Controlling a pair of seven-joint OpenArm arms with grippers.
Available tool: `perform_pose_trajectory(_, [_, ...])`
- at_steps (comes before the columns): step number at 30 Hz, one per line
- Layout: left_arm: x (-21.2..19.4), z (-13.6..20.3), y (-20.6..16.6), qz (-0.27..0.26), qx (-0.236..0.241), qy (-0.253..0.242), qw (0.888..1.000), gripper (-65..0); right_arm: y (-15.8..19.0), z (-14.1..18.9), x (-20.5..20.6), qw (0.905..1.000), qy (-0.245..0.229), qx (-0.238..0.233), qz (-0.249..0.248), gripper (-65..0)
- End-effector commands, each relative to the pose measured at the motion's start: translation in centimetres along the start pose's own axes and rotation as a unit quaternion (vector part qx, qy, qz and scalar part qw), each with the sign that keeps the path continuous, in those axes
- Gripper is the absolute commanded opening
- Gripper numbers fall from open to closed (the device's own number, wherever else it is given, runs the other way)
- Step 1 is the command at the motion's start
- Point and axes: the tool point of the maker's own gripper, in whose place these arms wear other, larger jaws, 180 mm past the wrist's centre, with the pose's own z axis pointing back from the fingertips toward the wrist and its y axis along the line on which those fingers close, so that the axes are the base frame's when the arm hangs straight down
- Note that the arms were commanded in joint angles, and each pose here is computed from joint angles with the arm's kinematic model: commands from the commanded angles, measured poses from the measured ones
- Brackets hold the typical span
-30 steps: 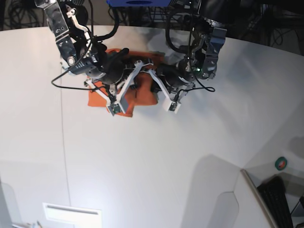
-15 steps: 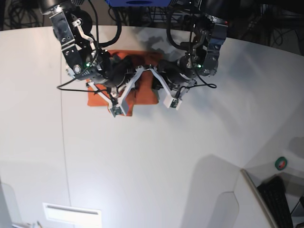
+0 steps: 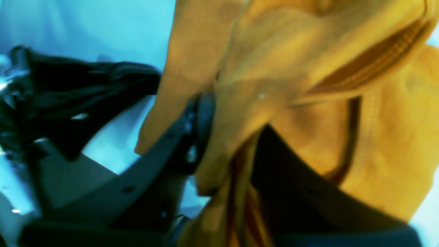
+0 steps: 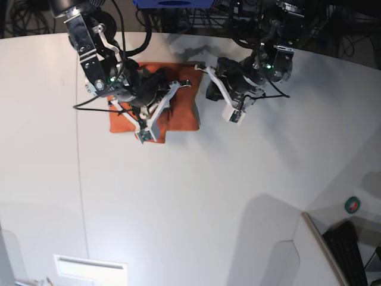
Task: Layout the t-shirt on the table in an organized manner, then fold the t-shirt properly
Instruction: 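Lift both strip ends and bring them together over the strip's middle, then release the left gripper and press the folded bundle with the right gripper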
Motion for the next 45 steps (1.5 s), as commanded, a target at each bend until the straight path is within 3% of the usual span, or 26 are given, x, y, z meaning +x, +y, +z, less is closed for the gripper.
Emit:
perform_pose_trajectory(1, [0.8, 0.9, 0.5, -0.011, 0.003, -0.016, 1.0, -65.0, 0.7, 0.3, 1.4, 0.9997, -0.024, 0.01, 0.002, -44.6])
perform_pose_trajectory(4, [0.0, 2.9, 2.5, -0.011, 0.029, -0.018, 0.999, -65.0, 0.8, 0.4, 1.6, 0.9996, -0.027, 0.011, 0.002, -35.7])
perform_pose_trajectory(14, [0.0, 9.8, 11.8, 0.054, 0.163, -0.063, 0.983, -65.0, 2.9, 0.2, 3.2, 0.9985, -0.045, 0.032, -0.006, -35.7])
perform_pose_trajectory(18, [0.0, 10.2, 12.4, 0.058, 0.171, -0.065, 0.981, -65.0, 3.5, 0.1, 3.3, 0.9984, -0.043, 0.038, 0.002, -35.7])
perform_pose_trajectory(24, [0.1, 10.0, 12.4, 0.061, 0.171, -0.066, 0.981, -65.0, 7.8, -0.2, 3.5, 0.9938, -0.038, 0.077, 0.07, -35.9])
perform_pose_trajectory(28, [0.1, 10.1, 12.7, 0.059, 0.174, -0.066, 0.981, -65.0, 9.7, 0.8, 4.8, 0.9885, -0.058, 0.095, 0.102, -36.3])
perform_pose_trajectory(30, [-0.3, 10.6, 13.7, 0.068, 0.186, -0.065, 0.978, -65.0, 9.0, 2.4, 5.7, 0.9853, -0.082, 0.09, 0.119, -41.7])
perform_pose_trajectory(31, [-0.7, 11.2, 14.7, 0.078, 0.199, -0.065, 0.975, -65.0, 8.5, 3.1, 6.1, 0.9838, -0.092, 0.086, 0.127, -46.7])
perform_pose_trajectory(33, [-1.7, 12.1, 16.5, 0.099, 0.222, -0.062, 0.968, -65.0, 7.3, 3.8, 5.9, 0.9835, -0.094, 0.075, 0.135, -63.2])
perform_pose_trajectory(34, [-2.1, 12.7, 17.2, 0.107, 0.233, -0.063, 0.965, -65.0, 6.5, 3.7, 5.5, 0.9842, -0.088, 0.067, 0.138, -65.0])
perform_pose_trajectory(40, [-2.5, 13.9, 18.7, 0.121, 0.254, -0.067, 0.957, -65.0, 1.7, 1.5, 1.4, 0.9973, -0.023, -0.003, 0.07, -65.0])
perform_pose_trajectory(45, [-1.7, 13.4, 18.3, 0.119, 0.248, -0.075, 0.958, -65.0, 3.7, -0.2, -2.2, 0.9945, 0.029, 0.016, 0.099, -65.0])
